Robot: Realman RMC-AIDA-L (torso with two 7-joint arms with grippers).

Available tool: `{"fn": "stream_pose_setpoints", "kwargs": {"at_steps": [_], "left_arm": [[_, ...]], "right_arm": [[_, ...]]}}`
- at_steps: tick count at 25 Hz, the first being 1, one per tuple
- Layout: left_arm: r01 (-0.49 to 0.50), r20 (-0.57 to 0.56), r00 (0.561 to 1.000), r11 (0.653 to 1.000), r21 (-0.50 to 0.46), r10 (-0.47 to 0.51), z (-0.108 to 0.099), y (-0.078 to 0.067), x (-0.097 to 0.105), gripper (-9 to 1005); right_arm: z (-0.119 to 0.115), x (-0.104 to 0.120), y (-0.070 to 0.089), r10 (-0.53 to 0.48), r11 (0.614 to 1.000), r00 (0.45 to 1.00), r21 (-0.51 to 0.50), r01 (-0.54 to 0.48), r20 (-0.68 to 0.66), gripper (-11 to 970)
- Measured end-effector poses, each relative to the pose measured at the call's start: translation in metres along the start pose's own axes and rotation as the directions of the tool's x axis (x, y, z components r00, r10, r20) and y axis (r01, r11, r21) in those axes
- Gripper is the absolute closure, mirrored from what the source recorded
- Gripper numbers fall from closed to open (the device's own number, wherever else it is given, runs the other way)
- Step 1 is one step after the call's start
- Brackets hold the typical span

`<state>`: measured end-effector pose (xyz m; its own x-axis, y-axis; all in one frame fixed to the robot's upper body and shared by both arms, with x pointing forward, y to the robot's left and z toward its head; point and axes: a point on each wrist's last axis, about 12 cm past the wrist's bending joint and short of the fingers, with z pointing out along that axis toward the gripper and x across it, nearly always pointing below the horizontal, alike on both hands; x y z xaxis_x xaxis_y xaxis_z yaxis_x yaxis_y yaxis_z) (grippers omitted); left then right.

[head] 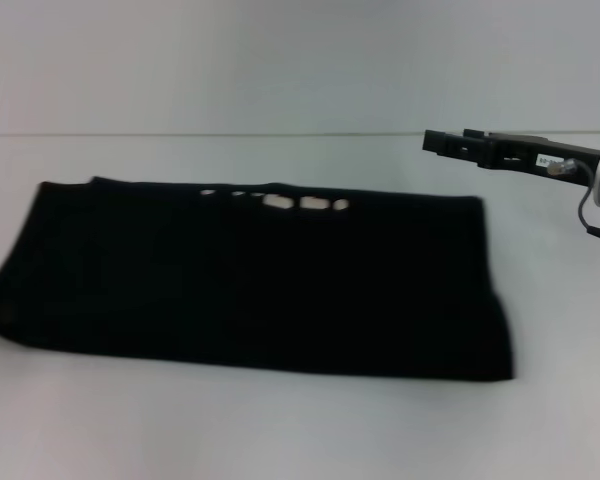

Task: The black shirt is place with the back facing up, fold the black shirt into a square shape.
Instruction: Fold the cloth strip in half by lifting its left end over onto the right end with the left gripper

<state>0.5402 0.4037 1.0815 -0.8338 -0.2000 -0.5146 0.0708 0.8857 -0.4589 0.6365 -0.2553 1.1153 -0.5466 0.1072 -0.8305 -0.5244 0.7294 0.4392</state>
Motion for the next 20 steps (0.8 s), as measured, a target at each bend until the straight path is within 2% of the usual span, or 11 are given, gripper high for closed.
{"fn": "stream_pose_setpoints", "kwargs": {"at_steps": [4, 5, 6, 11, 16, 17, 20], "left_arm": [[0.036, 0.051, 0.998, 0.995, -0.093, -0.032, -0.028, 0.024, 0.008, 956], [0.036, 0.051, 0.998, 0.995, -0.093, -0.032, -0.028, 0.024, 0.008, 956], [0.063, 0.069, 0.996, 0.99, -0.126, -0.055, -0.039, 0.034, 0.014, 956], [0.075, 0.067, 0.996, 0.986, -0.149, -0.065, -0.044, 0.039, 0.018, 956], [0.063, 0.07, 0.996, 0.992, -0.112, -0.055, -0.04, 0.03, 0.007, 957], [0.064, 0.07, 0.996, 0.995, -0.082, -0.058, -0.039, 0.025, 0.001, 957], [0.039, 0.091, 0.995, 0.996, 0.079, -0.046, -0.034, -0.004, -0.024, 955]], "right_arm": [[0.007, -0.004, 0.003, -0.005, 1.0, 1.0, 0.0, 0.005, 0.019, 123], [0.008, -0.005, 0.003, -0.007, 1.0, 1.0, 0.0, 0.007, 0.023, 123], [0.008, -0.006, 0.004, -0.01, 1.0, 1.0, 0.0, 0.01, 0.028, 122], [0.01, -0.008, 0.005, -0.02, 1.0, 0.999, -0.004, 0.02, 0.032, 121], [0.008, -0.006, 0.004, -0.016, 1.0, 0.999, -0.002, 0.016, 0.031, 122], [0.008, -0.005, 0.003, -0.014, 1.0, 0.999, 0.001, 0.014, 0.03, 122], [0.005, -0.003, 0.0, -0.015, 1.0, 0.999, 0.011, 0.014, 0.03, 122]]}}
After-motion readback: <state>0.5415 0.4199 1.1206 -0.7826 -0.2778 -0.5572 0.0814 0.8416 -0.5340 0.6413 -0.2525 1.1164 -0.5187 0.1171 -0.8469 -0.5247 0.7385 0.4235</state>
